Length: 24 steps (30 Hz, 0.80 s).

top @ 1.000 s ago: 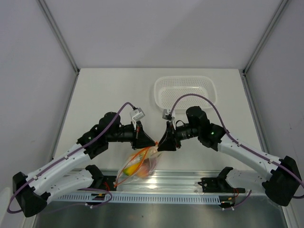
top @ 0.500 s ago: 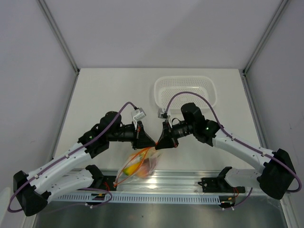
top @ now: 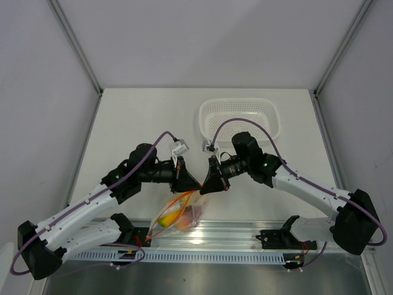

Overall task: Place the food in the zip-top bag and seal the zipper
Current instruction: Zip the zipper food storage bag at the center of the board.

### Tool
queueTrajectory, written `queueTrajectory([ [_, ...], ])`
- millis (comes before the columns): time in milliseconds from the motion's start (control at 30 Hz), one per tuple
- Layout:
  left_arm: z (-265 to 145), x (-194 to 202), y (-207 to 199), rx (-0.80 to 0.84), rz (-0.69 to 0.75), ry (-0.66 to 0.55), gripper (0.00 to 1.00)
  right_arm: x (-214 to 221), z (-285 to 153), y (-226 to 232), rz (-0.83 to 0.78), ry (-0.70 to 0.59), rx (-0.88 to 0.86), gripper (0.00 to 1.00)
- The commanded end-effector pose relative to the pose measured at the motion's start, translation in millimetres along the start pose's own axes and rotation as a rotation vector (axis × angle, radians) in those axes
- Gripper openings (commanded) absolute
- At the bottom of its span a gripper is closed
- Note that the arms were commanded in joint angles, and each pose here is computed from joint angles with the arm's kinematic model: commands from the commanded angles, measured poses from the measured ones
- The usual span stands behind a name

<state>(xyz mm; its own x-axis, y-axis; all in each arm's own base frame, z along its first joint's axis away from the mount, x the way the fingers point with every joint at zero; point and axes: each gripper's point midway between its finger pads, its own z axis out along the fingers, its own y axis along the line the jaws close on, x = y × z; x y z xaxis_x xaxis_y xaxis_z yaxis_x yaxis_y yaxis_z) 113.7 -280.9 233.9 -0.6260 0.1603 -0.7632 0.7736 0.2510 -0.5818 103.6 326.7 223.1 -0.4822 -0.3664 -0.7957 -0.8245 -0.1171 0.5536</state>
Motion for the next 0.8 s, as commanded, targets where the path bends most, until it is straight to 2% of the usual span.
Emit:
queueTrajectory([
  [0,-1.9,-16.6,-5.3,0.001,0.016,-0.037,0.01,-40.3,2.3,7.5,-0.102,-0.128,0.011,0.0],
  [167,-5.0,-14.5,-1.9,-0.028,0.016,-0.037,0.01,-52.0,0.6,-7.2,-0.025,-0.233,0.114,0.0],
  [333,-11.0,-12.9,-3.3,-0.042,0.02,-0.043,0.0,-46.5,-2.6,-18.8,0.042,-0.279,0.173,0.0],
  [767,-18.3,-4.9,0.2,-0.08,0.009,-0.032,0.0,-49.1,-20.4,-20.8,0.121,-0.384,0.22,0.0],
])
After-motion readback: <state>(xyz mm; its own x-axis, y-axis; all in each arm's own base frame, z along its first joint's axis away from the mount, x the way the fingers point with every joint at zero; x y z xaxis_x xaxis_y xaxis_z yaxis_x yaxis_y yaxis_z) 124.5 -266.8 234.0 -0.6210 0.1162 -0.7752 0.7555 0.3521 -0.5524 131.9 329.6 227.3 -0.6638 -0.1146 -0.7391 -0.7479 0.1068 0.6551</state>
